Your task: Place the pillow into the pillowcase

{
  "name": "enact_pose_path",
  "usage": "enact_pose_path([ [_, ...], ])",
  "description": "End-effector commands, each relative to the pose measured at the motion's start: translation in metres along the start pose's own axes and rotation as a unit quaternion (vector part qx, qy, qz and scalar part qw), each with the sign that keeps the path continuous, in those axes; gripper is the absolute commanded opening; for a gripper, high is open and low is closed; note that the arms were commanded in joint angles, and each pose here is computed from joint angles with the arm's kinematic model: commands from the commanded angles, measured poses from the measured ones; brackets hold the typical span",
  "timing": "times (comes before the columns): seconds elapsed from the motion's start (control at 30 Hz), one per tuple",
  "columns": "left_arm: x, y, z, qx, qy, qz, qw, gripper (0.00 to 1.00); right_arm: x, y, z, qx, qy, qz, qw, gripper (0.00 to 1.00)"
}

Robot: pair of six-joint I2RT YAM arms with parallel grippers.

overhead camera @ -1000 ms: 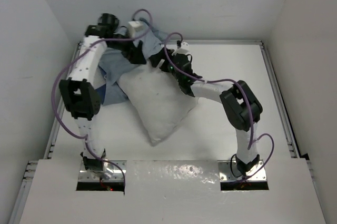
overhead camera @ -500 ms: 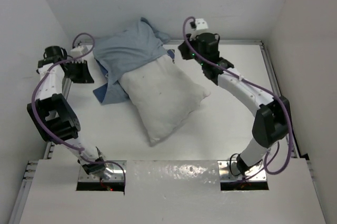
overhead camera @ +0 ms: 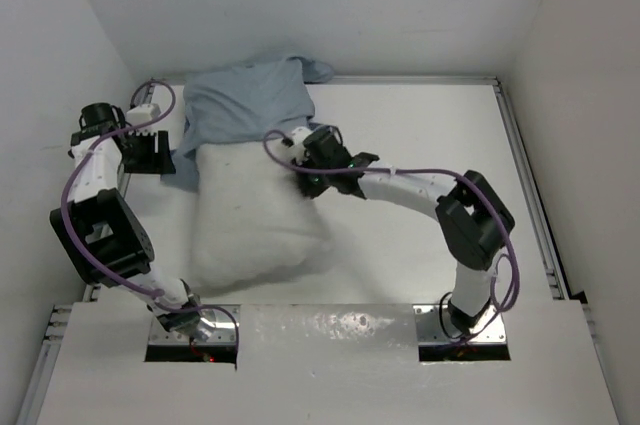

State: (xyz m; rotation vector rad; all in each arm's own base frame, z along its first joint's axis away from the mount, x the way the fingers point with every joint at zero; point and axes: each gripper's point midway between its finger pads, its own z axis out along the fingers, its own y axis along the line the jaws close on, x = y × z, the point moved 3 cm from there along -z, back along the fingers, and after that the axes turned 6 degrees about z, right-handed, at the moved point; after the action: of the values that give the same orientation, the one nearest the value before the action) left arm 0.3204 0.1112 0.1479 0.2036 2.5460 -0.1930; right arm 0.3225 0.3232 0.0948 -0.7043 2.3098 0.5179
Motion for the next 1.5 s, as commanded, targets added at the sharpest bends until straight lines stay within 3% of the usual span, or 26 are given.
enact_pose_path([
  [0.0, -0.004, 0.013, -0.018, -0.023, -0.026, 0.035, 0.999, 0.61, -0.060, 0.058, -0.039, -0.108, -0.108, -0.032, 0.988, 0.00],
  [0.13, 0.009, 0.017, -0.015, -0.033, -0.001, 0.058, 0.998, 0.69, -0.071, 0.018, -0.037, -0.023, -0.137, 0.011, 0.990, 0.00],
  [0.23, 0.016, 0.023, -0.013, -0.045, 0.013, 0.068, 0.997, 0.69, -0.065, -0.011, -0.035, -0.023, -0.126, 0.064, 0.990, 0.02],
  [0.33, 0.016, 0.029, -0.013, -0.051, 0.018, 0.076, 0.996, 0.66, -0.051, -0.018, -0.036, -0.032, -0.111, 0.061, 0.991, 0.07],
  [0.43, 0.015, 0.030, -0.010, -0.043, 0.018, 0.078, 0.996, 0.63, -0.034, -0.010, -0.030, -0.070, -0.110, 0.045, 0.990, 0.33],
  [0.47, 0.017, 0.028, -0.007, -0.032, 0.023, 0.077, 0.996, 0.63, -0.028, -0.006, -0.027, -0.088, -0.106, 0.043, 0.990, 0.50],
  [0.53, 0.016, 0.022, -0.005, -0.007, 0.019, 0.074, 0.997, 0.63, -0.022, -0.005, -0.019, -0.092, -0.108, 0.043, 0.989, 0.58],
  [0.67, 0.010, 0.000, 0.000, 0.068, -0.008, 0.059, 0.996, 0.62, -0.030, -0.005, 0.021, -0.101, -0.097, 0.068, 0.988, 0.48],
  [0.9, -0.003, -0.038, -0.011, 0.175, -0.064, 0.057, 0.981, 0.59, -0.037, 0.007, 0.069, -0.147, -0.092, 0.123, 0.977, 0.56],
  [1.13, -0.011, -0.053, -0.043, 0.229, -0.066, 0.129, 0.963, 0.59, -0.003, -0.024, 0.095, -0.051, -0.053, 0.156, 0.985, 0.50],
  [1.2, -0.015, -0.034, -0.048, 0.187, -0.057, 0.128, 0.972, 0.59, -0.004, -0.028, 0.093, -0.037, -0.061, 0.159, 0.985, 0.47],
  [1.23, -0.026, -0.011, -0.052, 0.136, -0.076, 0.104, 0.982, 0.59, -0.004, -0.030, 0.093, -0.032, -0.063, 0.158, 0.985, 0.42],
  [1.33, -0.034, 0.045, -0.046, -0.001, -0.084, 0.071, 0.994, 0.68, -0.005, -0.032, 0.096, -0.026, -0.068, 0.157, 0.985, 0.43],
  [1.4, -0.029, 0.068, -0.034, -0.046, -0.064, 0.085, 0.993, 0.75, -0.003, -0.032, 0.100, -0.029, -0.063, 0.163, 0.984, 0.43],
  [1.47, -0.027, 0.069, -0.023, -0.037, -0.056, 0.097, 0.993, 0.78, -0.007, -0.029, 0.104, -0.039, -0.066, 0.169, 0.983, 0.42],
])
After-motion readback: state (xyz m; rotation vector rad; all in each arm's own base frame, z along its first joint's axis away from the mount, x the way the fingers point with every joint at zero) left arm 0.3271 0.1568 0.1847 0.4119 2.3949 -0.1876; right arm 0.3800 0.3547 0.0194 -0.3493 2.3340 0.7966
